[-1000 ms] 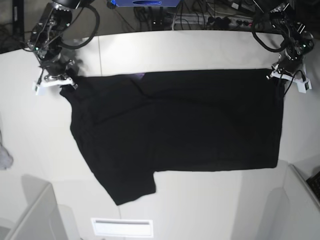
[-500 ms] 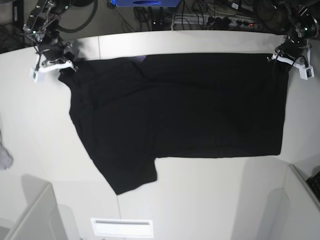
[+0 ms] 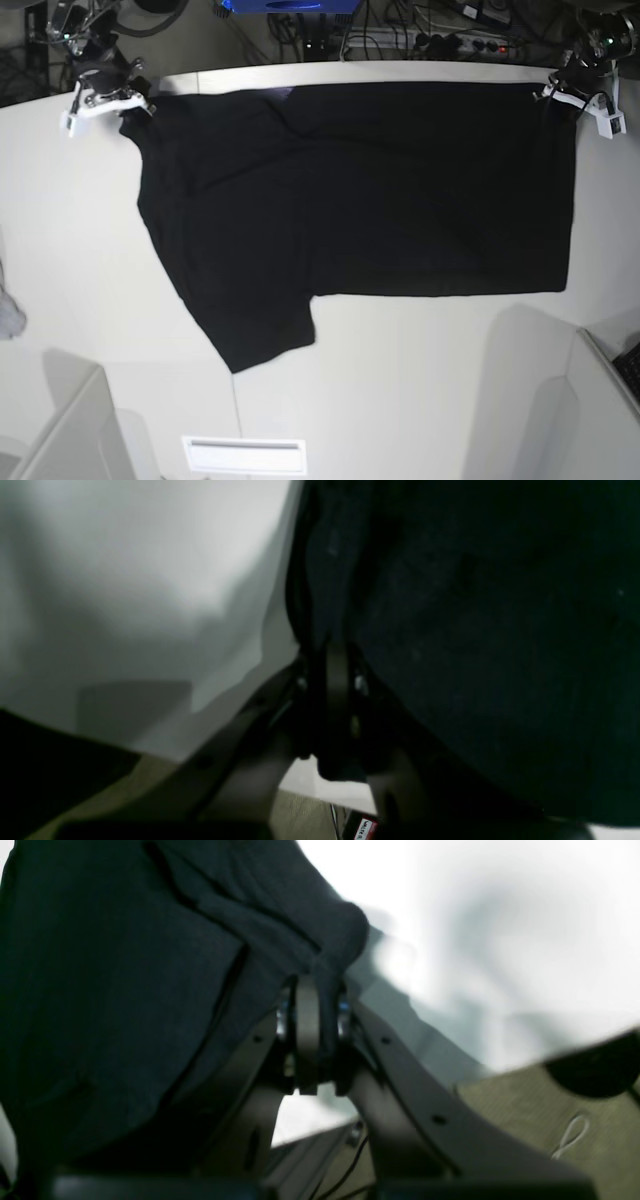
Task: Fold the T-shirt properly
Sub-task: 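Regrasp the collar-side corners with both grippers and pull the shirt toward the robot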
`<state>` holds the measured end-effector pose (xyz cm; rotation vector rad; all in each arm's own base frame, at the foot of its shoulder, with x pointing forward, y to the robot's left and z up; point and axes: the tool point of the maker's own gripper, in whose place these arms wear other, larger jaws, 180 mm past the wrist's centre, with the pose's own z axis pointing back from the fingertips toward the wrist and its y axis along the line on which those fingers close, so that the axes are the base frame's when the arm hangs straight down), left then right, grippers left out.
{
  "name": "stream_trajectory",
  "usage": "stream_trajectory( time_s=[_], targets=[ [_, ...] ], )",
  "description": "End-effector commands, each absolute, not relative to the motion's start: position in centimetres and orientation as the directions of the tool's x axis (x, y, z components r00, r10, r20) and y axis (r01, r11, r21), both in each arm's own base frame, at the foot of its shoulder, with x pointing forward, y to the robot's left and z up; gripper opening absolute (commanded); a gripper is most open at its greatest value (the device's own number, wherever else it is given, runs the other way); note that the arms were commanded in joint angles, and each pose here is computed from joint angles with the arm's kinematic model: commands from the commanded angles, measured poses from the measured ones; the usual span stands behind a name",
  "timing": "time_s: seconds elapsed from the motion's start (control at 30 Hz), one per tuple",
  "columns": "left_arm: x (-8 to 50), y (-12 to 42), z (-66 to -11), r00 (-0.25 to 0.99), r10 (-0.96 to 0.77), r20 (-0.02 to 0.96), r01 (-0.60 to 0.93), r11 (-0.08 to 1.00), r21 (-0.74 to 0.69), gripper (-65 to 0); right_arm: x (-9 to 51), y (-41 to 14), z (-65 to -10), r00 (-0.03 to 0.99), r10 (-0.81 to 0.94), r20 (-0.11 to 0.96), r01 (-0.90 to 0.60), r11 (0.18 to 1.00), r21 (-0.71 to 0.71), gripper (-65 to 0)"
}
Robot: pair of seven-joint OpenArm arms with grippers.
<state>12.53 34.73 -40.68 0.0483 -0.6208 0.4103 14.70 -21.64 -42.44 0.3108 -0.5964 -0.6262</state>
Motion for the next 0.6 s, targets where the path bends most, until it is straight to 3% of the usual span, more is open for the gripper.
stream_trajectory(
  time_s=[0.0,0.57],
  targets=[
    [12.82,35.34,-39.77,0.727,0.335,0.599,-0.376,0.925,-0.060,-65.0,15.01,-21.97,-41.71,0.644,-0.621,0.446,0.441,0.779,0.446,-65.0],
    [12.20,35.51,-39.96,0.738,0.333,0.587,-0.378,0.924,-0.050,-65.0,14.12,-21.42,-42.21,0.675,-0.617,0.405,0.446,0.778,0.442,-65.0]
  ],
)
